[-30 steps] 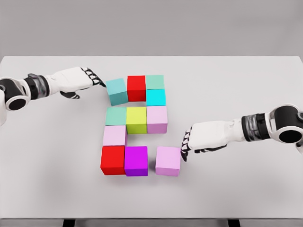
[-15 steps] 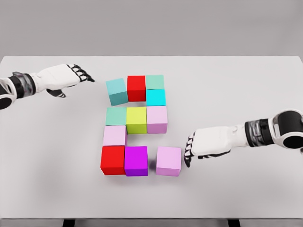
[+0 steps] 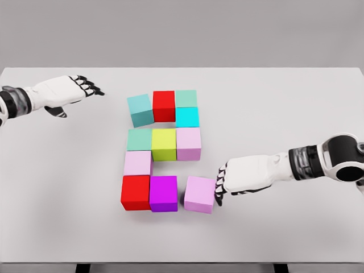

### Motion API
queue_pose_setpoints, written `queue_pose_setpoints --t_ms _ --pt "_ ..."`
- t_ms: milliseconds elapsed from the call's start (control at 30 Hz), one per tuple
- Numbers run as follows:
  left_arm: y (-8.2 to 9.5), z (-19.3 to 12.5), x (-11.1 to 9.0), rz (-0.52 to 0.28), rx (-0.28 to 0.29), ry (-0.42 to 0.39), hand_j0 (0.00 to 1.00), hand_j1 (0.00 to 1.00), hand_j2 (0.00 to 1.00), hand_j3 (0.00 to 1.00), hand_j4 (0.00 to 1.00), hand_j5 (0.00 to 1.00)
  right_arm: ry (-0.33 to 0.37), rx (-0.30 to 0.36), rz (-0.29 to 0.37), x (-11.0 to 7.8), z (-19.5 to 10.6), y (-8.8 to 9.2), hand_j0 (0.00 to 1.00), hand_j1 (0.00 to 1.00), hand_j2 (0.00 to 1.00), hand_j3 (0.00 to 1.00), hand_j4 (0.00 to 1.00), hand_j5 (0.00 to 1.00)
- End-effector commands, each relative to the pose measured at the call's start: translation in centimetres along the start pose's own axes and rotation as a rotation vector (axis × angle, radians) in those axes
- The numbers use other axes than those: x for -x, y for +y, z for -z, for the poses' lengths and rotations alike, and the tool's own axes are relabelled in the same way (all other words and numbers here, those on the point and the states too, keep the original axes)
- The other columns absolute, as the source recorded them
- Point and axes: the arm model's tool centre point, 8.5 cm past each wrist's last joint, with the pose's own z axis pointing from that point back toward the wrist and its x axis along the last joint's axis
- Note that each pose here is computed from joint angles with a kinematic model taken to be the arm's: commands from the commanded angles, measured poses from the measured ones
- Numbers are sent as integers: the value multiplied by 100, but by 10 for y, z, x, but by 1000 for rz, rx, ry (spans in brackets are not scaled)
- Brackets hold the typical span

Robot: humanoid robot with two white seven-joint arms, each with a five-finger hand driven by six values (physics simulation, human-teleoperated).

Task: Assemble the squares on the desktop into the number 2

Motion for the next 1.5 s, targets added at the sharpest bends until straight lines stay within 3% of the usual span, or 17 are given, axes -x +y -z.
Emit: queue_pose_setpoints --t_ms 0,100,467,633,1333,1400,1467 --pt "2 -1 0 -1 -7 0 100 100 100 100 100 100 -4 6 4 0 1 -1 55 55 55 55 55 55" --pt "5 0 -5 9 -14 -17 100 100 100 100 100 100 -7 14 0 -1 3 -4 55 55 55 55 55 55" --pt "5 -9 3 9 -14 4 100 100 100 100 100 100 9 12 5 4 0 -3 55 55 55 55 55 55" --pt "2 -20 13 8 -8 32 100 100 100 100 100 100 39 0 36 15 -4 5 55 55 55 55 55 55" --pt "6 -24 18 5 -18 47 100 100 100 100 100 100 5 42 20 10 8 -8 55 55 55 55 55 55" --pt "6 -24 18 4 -20 49 100 100 100 100 100 100 55 64 23 23 -4 -13 55 55 55 55 55 55" --pt "6 -24 18 4 -20 49 100 100 100 100 100 100 131 78 70 47 -18 -8 55 55 55 55 55 55"
